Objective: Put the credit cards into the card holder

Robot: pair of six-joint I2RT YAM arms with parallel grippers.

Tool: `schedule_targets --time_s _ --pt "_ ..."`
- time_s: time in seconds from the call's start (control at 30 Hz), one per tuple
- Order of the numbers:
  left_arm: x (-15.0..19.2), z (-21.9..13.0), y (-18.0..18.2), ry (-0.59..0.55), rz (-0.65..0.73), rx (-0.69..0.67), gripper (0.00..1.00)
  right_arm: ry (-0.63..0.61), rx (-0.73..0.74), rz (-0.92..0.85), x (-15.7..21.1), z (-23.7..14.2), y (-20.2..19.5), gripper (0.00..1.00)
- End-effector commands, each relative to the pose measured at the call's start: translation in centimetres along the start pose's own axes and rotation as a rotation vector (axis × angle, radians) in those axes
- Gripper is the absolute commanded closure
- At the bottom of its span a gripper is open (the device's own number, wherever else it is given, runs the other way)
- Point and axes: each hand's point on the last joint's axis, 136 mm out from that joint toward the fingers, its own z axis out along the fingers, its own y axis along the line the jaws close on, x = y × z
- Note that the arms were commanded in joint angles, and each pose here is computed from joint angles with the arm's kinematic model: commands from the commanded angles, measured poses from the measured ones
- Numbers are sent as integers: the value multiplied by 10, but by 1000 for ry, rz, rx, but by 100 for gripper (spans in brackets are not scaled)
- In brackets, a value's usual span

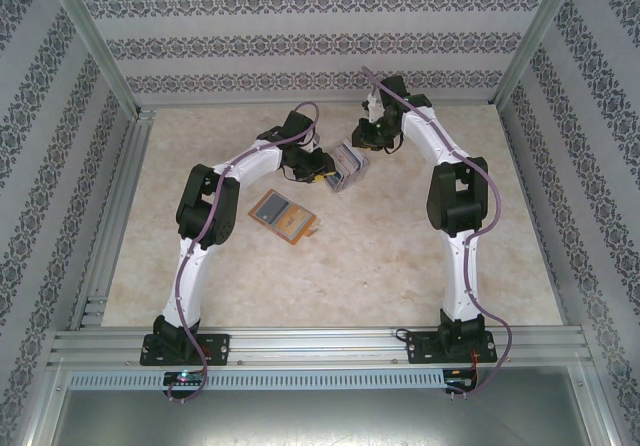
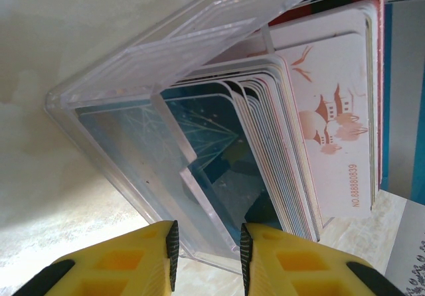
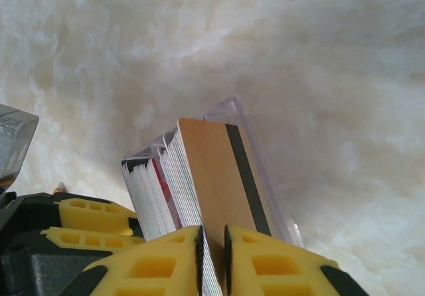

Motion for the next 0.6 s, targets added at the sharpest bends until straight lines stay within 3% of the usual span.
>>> schedule_targets --time_s 0.0,0.57 --pt "7 4 -4 19 1 -9 68 -15 -45 3 -3 -15 11 83" --pt "6 -1 -7 14 14 -11 68 -48 -40 -1 -10 -31 11 91"
